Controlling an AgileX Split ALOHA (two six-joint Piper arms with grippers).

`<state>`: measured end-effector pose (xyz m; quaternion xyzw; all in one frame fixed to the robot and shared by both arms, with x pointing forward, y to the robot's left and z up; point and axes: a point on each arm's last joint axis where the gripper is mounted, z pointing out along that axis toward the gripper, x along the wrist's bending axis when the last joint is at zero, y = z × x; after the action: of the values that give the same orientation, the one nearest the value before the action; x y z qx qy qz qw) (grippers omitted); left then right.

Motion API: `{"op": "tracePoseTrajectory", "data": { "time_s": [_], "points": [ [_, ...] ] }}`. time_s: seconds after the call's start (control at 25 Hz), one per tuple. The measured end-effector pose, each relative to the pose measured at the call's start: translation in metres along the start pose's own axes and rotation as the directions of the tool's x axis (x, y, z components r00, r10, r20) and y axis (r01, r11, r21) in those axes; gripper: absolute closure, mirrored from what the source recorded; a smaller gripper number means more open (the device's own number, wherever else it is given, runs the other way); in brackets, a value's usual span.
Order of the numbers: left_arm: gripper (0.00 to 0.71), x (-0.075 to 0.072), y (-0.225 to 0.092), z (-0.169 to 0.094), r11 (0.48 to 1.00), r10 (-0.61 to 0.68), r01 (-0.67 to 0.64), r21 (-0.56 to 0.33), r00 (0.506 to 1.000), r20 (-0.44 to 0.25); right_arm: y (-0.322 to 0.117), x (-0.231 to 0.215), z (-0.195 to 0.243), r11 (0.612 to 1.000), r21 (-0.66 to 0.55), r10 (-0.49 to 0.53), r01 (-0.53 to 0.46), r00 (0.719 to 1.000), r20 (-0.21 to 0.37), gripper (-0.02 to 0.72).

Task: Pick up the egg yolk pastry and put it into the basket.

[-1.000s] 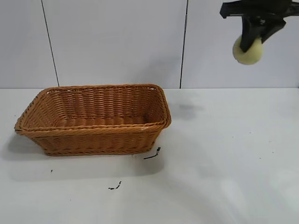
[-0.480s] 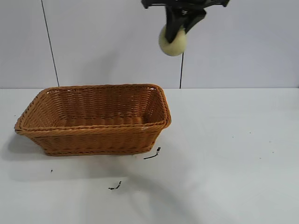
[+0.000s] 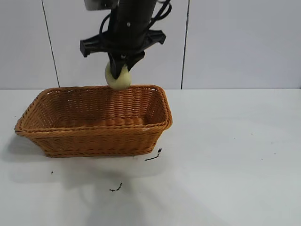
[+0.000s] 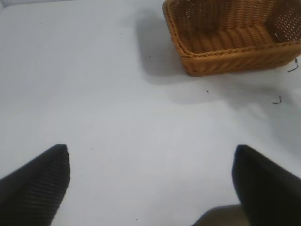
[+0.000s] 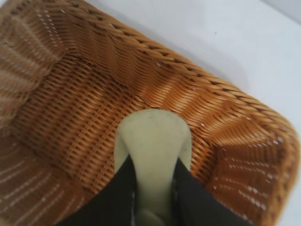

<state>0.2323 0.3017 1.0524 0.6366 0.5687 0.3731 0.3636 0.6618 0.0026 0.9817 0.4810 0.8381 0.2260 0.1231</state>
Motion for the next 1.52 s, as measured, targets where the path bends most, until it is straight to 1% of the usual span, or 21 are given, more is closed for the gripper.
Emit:
{"op": "tracePoseTrajectory", "data": {
  "time_s": [0.16, 0.28, 0.36, 0.4, 0.44, 0.52, 0.56, 0.6, 0.64, 0.68, 0.76, 0.88, 0.96, 1.08, 1.16, 1.28, 1.44, 1.52],
  "points": [
    [0.014, 0.000, 0.000, 0.000, 1.000, 0.000, 0.000, 0.000, 1.000, 0.000, -0.012, 0.004, 0.035, 0.999, 0.042, 0.024, -0.022, 0.999, -0.032, 0.602],
    [0.014, 0.000, 0.000, 0.000, 1.000, 0.000, 0.000, 0.000, 1.000, 0.000, -0.018, 0.003, 0.048, 0.998, 0.065, 0.009, -0.008, 1.000, -0.024, 0.597],
    [0.014, 0.000, 0.000, 0.000, 1.000, 0.000, 0.000, 0.000, 1.000, 0.000, -0.018, 0.003, 0.049, 0.998, 0.065, 0.007, -0.005, 1.000, -0.022, 0.555],
    [0.014, 0.000, 0.000, 0.000, 1.000, 0.000, 0.000, 0.000, 1.000, 0.000, -0.016, 0.003, 0.048, 0.998, 0.058, 0.006, -0.005, 1.000, -0.022, 0.518],
    [0.014, 0.000, 0.000, 0.000, 1.000, 0.000, 0.000, 0.000, 1.000, 0.000, -0.014, 0.003, 0.046, 0.999, 0.052, 0.006, -0.005, 1.000, -0.022, 0.451],
    [0.014, 0.000, 0.000, 0.000, 1.000, 0.000, 0.000, 0.000, 1.000, 0.000, -0.008, 0.003, 0.040, 0.999, 0.036, 0.002, -0.001, 1.000, -0.024, 0.272],
    [0.014, 0.000, 0.000, 0.000, 1.000, 0.000, 0.000, 0.000, 1.000, 0.000, -0.005, 0.003, 0.036, 0.999, 0.034, -0.001, 0.002, 1.000, -0.024, 0.169],
    [0.014, 0.000, 0.000, 0.000, 1.000, 0.000, 0.000, 0.000, 1.000, 0.000, -0.002, 0.003, 0.032, 0.999, 0.033, -0.005, 0.006, 1.000, -0.023, 0.104],
    [0.014, 0.000, 0.000, 0.000, 1.000, 0.000, 0.000, 0.000, 1.000, 0.000, 0.003, 0.004, 0.026, 1.000, 0.020, -0.006, 0.007, 1.000, -0.024, 0.066],
    [0.014, 0.000, 0.000, 0.000, 1.000, 0.000, 0.000, 0.000, 1.000, 0.000, 0.008, 0.004, 0.019, 1.000, 0.010, -0.007, 0.007, 1.000, -0.025, 0.045],
    [0.014, 0.000, 0.000, 0.000, 1.000, 0.000, 0.000, 0.000, 1.000, 0.000, 0.018, 0.004, 0.004, 1.000, -0.011, -0.007, 0.007, 1.000, -0.025, 0.022],
    [0.014, 0.000, 0.000, 0.000, 1.000, 0.000, 0.000, 0.000, 1.000, 0.000, 0.031, 0.000, -0.018, 0.999, -0.044, 0.000, -0.001, 1.000, -0.021, 0.012],
    [0.014, 0.000, 0.000, 0.000, 1.000, 0.000, 0.000, 0.000, 1.000, 0.000, 0.038, -0.011, -0.030, 0.997, -0.071, 0.021, -0.022, 1.000, -0.014, 0.010],
    [0.014, 0.000, 0.000, 0.000, 1.000, 0.000, 0.000, 0.000, 1.000, 0.000, 0.042, -0.046, -0.036, 0.994, -0.083, 0.079, -0.077, 0.997, 0.018, 0.010],
    [0.014, 0.000, 0.000, 0.000, 1.000, 0.000, 0.000, 0.000, 1.000, 0.000, 0.040, -0.081, -0.037, 0.989, -0.072, 0.133, -0.129, 0.990, 0.052, 0.010],
    [0.014, 0.000, 0.000, 0.000, 1.000, 0.000, 0.000, 0.000, 1.000, 0.000, 0.033, -0.138, -0.041, 0.975, -0.065, 0.219, -0.213, 0.970, 0.108, 0.010],
    [0.014, 0.000, 0.000, 0.000, 1.000, 0.000, 0.000, 0.000, 1.000, 0.000, 0.015, -0.213, -0.051, 0.944, -0.065, 0.329, -0.323, 0.926, 0.183, 0.010],
    [0.014, 0.000, 0.000, 0.000, 1.000, 0.000, 0.000, 0.000, 1.000, 0.000, 0.005, -0.241, -0.056, 0.930, -0.058, 0.367, -0.363, 0.907, 0.209, 0.010]
  ]
}}
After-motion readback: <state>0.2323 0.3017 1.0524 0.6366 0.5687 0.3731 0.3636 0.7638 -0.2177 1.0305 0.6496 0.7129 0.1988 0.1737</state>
